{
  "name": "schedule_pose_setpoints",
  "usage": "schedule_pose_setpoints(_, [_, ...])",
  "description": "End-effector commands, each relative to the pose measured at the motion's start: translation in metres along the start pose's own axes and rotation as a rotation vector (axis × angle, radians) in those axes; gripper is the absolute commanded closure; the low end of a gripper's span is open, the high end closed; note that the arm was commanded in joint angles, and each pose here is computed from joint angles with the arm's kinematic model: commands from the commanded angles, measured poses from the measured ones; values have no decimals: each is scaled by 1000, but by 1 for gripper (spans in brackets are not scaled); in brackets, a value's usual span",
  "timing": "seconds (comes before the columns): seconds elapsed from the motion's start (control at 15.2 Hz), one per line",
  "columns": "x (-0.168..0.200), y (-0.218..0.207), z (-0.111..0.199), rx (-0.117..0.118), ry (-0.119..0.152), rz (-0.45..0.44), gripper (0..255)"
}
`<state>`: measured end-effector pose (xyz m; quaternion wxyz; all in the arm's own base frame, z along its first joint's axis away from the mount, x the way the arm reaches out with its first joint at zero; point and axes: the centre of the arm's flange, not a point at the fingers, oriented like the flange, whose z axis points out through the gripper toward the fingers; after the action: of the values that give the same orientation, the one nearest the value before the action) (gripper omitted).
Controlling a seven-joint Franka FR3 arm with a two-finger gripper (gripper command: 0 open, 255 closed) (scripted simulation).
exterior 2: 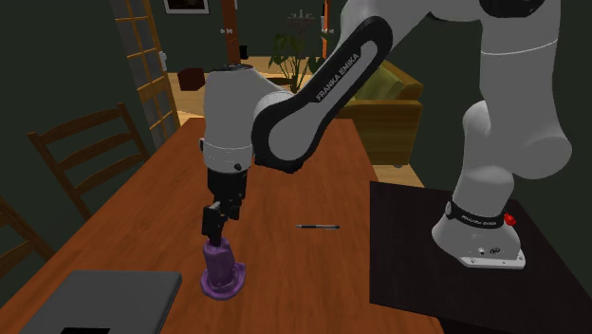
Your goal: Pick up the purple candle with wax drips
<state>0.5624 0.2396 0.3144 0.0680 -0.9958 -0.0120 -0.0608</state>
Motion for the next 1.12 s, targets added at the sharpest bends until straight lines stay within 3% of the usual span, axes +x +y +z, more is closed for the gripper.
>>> schedule_pose_setpoints(0.0, [11, -13, 21, 2, -3, -4, 0])
schedule_pose_setpoints(0.66, [6, -8, 61, 2, -3, -4, 0])
schedule_pose_setpoints(0.73, [6, -8, 60, 2, -3, -4, 255])
schedule_pose_setpoints(1.06, [6, -8, 60, 2, -3, -4, 255])
